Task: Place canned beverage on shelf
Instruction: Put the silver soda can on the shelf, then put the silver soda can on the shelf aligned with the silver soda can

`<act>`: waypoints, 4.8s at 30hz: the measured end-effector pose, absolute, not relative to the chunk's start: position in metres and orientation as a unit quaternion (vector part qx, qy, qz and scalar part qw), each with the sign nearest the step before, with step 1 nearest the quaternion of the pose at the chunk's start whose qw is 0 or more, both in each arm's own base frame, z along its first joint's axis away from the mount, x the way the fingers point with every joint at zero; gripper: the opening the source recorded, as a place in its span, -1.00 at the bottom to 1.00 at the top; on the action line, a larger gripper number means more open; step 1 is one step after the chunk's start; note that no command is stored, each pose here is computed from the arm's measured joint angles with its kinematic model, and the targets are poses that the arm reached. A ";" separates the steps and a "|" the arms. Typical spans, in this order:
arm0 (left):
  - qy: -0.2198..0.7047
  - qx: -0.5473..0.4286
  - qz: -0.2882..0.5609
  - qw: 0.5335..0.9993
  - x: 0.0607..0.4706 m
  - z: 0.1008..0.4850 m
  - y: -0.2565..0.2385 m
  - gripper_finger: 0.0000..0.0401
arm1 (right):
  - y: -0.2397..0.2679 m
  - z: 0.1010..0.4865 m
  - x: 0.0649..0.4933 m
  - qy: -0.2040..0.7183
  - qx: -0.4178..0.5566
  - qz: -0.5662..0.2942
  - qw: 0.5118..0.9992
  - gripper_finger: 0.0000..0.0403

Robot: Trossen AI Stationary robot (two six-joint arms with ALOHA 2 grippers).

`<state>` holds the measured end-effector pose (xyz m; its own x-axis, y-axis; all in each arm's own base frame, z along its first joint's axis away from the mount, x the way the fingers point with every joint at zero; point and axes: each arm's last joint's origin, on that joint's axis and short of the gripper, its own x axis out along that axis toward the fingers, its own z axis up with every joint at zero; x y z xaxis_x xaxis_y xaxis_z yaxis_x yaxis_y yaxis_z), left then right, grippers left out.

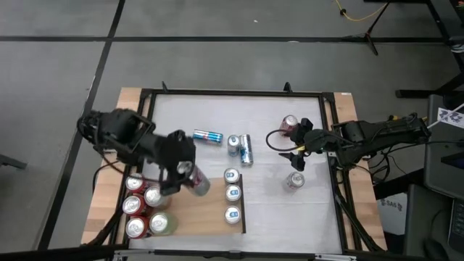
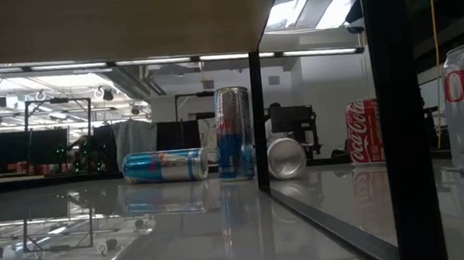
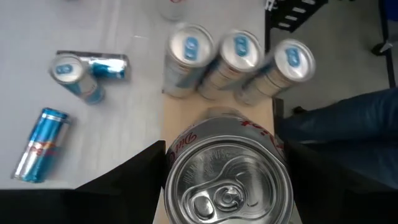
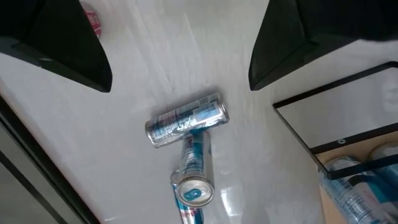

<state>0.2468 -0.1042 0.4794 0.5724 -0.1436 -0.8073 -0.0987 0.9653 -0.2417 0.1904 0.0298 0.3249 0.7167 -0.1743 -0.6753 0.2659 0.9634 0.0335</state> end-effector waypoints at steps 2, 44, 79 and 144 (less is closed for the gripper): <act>0.471 -0.129 -0.013 0.872 0.245 0.474 -0.114 0.34 | 0.030 0.325 0.190 0.357 0.064 -0.119 0.924 0.82; 0.576 -0.095 -0.043 0.811 0.259 0.376 -0.210 0.40 | 0.030 0.325 0.190 0.356 0.072 -0.122 0.924 0.82; 0.580 -0.093 -0.042 0.808 0.260 0.374 -0.211 0.41 | 0.030 0.325 0.190 0.356 0.071 -0.122 0.924 0.82; 0.539 -0.153 -0.078 0.825 0.271 0.398 -0.202 0.69 | 0.030 0.325 0.190 0.356 0.071 -0.122 0.924 0.82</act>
<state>0.2711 -0.2022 0.3983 0.4073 -0.2940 -0.8647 -0.0359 0.9409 -0.3368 0.1903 0.0297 0.3248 0.7162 -0.1748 -0.6757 0.2761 0.9601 0.0443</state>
